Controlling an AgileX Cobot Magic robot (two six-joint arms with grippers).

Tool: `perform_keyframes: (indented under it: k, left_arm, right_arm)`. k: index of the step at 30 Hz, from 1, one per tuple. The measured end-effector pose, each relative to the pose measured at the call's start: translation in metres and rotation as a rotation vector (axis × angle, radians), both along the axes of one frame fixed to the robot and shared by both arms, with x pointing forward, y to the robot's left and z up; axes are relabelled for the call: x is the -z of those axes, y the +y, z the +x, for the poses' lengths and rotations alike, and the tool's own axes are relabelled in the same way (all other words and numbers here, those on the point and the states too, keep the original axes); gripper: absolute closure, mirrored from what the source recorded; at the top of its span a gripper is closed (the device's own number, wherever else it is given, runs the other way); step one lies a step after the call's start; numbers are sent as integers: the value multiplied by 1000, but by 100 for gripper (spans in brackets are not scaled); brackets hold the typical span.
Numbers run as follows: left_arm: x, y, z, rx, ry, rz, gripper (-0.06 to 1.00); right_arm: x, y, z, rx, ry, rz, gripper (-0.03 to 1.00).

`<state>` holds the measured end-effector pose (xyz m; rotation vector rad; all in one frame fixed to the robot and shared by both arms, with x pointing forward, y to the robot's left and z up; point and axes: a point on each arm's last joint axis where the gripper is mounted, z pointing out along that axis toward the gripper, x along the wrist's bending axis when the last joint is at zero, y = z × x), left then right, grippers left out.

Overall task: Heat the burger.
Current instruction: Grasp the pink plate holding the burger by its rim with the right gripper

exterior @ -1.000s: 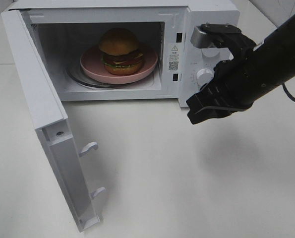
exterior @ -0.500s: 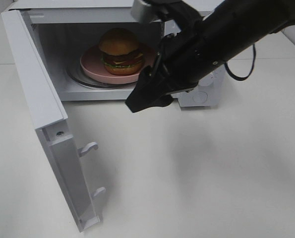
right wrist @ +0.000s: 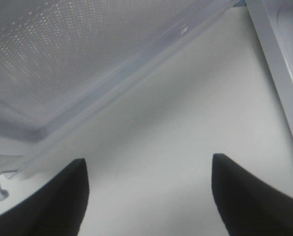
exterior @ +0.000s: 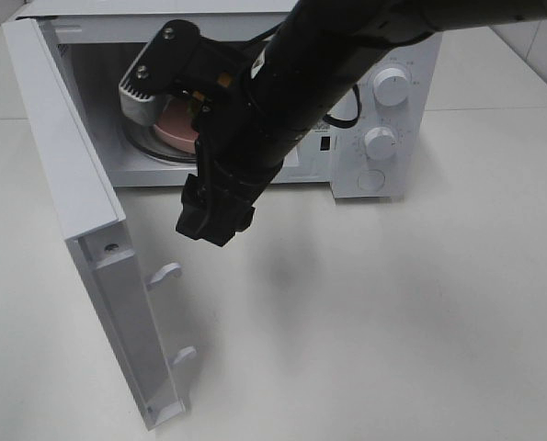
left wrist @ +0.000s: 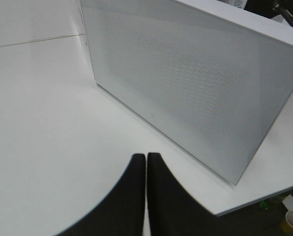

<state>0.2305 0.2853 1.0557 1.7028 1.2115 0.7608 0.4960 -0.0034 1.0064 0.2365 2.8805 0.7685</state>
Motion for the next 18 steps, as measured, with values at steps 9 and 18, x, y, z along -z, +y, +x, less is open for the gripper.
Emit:
perform_keyframes:
  k: [9,18]
  left_arm:
    - [0,0,0,0,0,0,94]
    - [0,0,0,0,0,0,94]
  right_arm:
    - [18,21,11,-98,-124,-101,32]
    - [26,35,39,-79,-234,-174,32]
